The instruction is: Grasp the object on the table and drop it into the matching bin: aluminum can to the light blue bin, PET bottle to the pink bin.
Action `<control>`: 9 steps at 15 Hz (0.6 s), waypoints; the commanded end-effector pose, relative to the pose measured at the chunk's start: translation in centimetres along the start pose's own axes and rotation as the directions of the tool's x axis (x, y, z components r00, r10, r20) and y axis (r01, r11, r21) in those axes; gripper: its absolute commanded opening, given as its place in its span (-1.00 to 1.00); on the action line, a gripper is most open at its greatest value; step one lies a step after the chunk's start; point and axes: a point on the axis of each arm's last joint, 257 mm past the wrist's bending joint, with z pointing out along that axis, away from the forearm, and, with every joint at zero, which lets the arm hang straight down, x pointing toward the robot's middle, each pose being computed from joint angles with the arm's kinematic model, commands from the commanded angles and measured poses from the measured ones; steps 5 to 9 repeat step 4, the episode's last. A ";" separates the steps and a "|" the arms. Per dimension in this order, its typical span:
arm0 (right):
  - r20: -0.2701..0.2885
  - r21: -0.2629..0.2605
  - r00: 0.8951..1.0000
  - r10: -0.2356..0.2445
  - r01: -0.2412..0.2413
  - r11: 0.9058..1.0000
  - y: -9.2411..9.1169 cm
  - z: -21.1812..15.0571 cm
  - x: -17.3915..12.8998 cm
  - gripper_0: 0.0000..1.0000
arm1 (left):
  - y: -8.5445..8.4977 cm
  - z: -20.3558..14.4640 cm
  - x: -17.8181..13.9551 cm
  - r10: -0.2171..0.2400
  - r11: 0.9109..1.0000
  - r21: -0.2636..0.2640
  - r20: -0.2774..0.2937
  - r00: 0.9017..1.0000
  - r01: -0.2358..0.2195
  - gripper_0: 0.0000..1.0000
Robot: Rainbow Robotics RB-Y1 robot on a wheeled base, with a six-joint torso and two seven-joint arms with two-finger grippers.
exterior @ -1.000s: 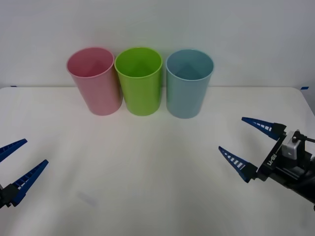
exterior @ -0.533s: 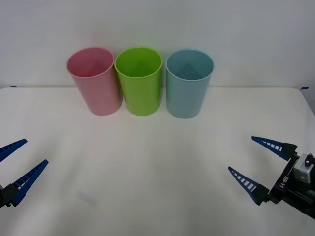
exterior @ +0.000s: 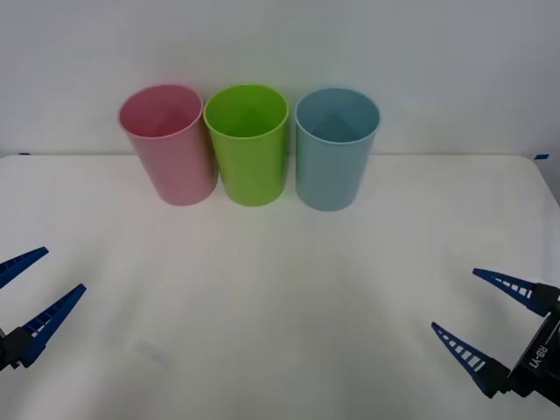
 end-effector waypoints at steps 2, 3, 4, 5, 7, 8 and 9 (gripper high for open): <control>-0.007 -0.001 1.000 0.004 -0.004 1.000 0.2 -0.2 0.3 1.00 | 0.0 0.0 0.0 0.000 1.000 0.000 0.000 1.000 0.000 1.00; -0.009 0.001 1.000 0.005 -0.005 1.000 0.2 -0.3 0.3 1.00 | 0.0 0.0 0.0 0.000 1.000 0.000 0.000 1.000 0.000 1.00; -0.009 0.001 1.000 0.005 -0.005 1.000 0.2 -0.3 0.3 1.00 | 0.0 0.0 0.0 0.000 1.000 0.000 0.000 1.000 0.000 1.00; -0.009 0.001 1.000 0.005 -0.005 1.000 0.2 -0.3 0.3 1.00 | 0.0 0.0 0.0 0.000 1.000 0.000 0.000 1.000 0.000 1.00; -0.009 0.001 1.000 0.005 -0.005 1.000 0.2 -0.3 0.3 1.00 | 0.0 0.0 0.0 0.000 1.000 0.000 0.000 1.000 0.000 1.00; -0.009 0.001 1.000 0.005 -0.005 1.000 0.2 -0.3 0.3 1.00 | 0.0 0.0 0.0 0.000 1.000 0.000 0.000 1.000 0.000 1.00; -0.009 0.001 1.000 0.005 -0.005 1.000 0.2 -0.3 0.3 1.00 | 0.0 0.0 0.0 0.000 1.000 0.000 0.000 1.000 0.000 1.00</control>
